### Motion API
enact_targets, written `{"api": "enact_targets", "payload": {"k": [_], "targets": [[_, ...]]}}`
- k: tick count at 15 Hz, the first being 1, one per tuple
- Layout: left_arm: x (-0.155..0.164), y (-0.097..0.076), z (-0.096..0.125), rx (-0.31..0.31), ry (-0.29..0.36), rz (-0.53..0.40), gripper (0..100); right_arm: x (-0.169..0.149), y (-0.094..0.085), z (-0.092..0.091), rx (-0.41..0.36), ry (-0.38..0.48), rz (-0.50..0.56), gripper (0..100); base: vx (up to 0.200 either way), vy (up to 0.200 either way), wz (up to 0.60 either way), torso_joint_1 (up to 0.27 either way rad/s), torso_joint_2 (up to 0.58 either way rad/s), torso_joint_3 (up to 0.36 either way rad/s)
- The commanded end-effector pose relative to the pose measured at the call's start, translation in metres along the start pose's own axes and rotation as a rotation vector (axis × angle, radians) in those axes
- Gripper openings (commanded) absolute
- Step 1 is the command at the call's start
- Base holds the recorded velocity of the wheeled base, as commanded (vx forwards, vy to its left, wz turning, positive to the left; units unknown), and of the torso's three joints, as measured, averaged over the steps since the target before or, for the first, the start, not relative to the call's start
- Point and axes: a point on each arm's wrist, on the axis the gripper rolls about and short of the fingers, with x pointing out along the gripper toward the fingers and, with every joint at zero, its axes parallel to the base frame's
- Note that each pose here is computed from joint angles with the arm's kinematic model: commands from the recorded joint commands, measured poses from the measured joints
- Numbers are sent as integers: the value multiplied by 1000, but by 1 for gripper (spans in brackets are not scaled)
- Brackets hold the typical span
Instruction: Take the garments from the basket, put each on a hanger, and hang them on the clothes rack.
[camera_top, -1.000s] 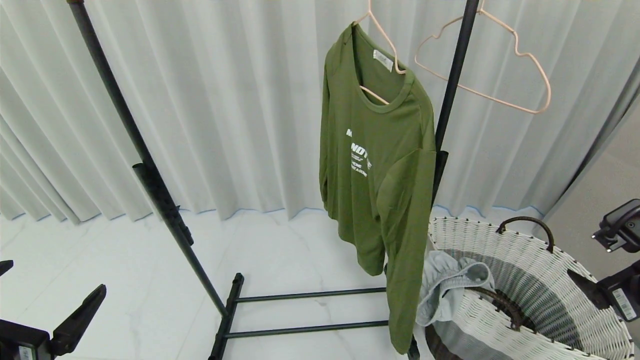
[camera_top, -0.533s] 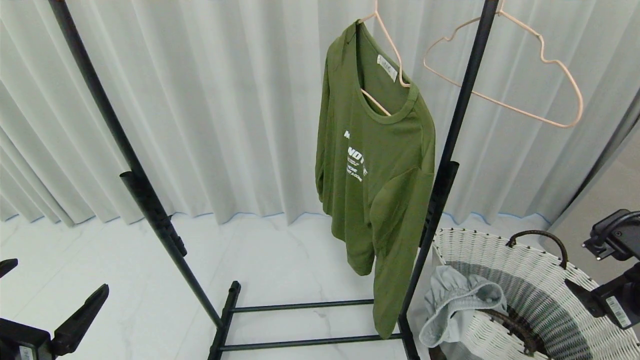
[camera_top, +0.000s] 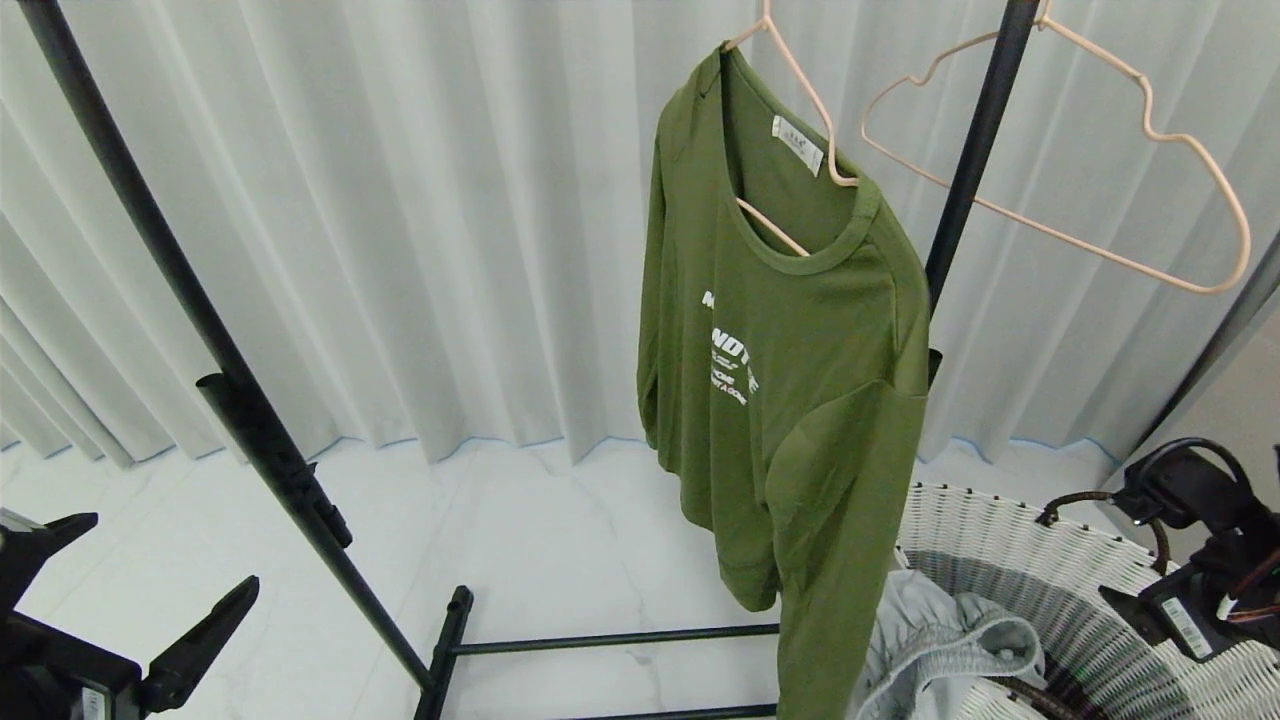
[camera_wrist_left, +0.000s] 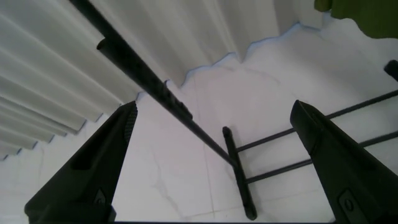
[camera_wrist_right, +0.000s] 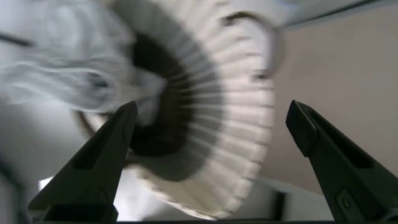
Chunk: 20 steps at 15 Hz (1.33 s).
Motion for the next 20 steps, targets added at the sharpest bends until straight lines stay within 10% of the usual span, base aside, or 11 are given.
{"api": "enact_targets", "payload": {"k": [1, 14, 15, 20], "targets": [[3, -1, 0, 5, 4, -20, 100, 31, 16, -7, 9, 92, 119, 100, 0, 0, 0, 0, 0, 0], [36, -10, 9, 35, 71, -167, 100, 121, 53, -36, 19, 135, 117, 100, 0, 0, 0, 0, 0, 0], [36, -10, 9, 35, 73, -170, 100, 122, 53, -37, 22, 136, 104, 0, 0, 0, 0, 0, 0, 0], [34, -14, 1, 33, 92, -183, 100, 119, 50, -31, 31, 91, 85, 0, 0, 0, 0, 0, 0, 0]]}}
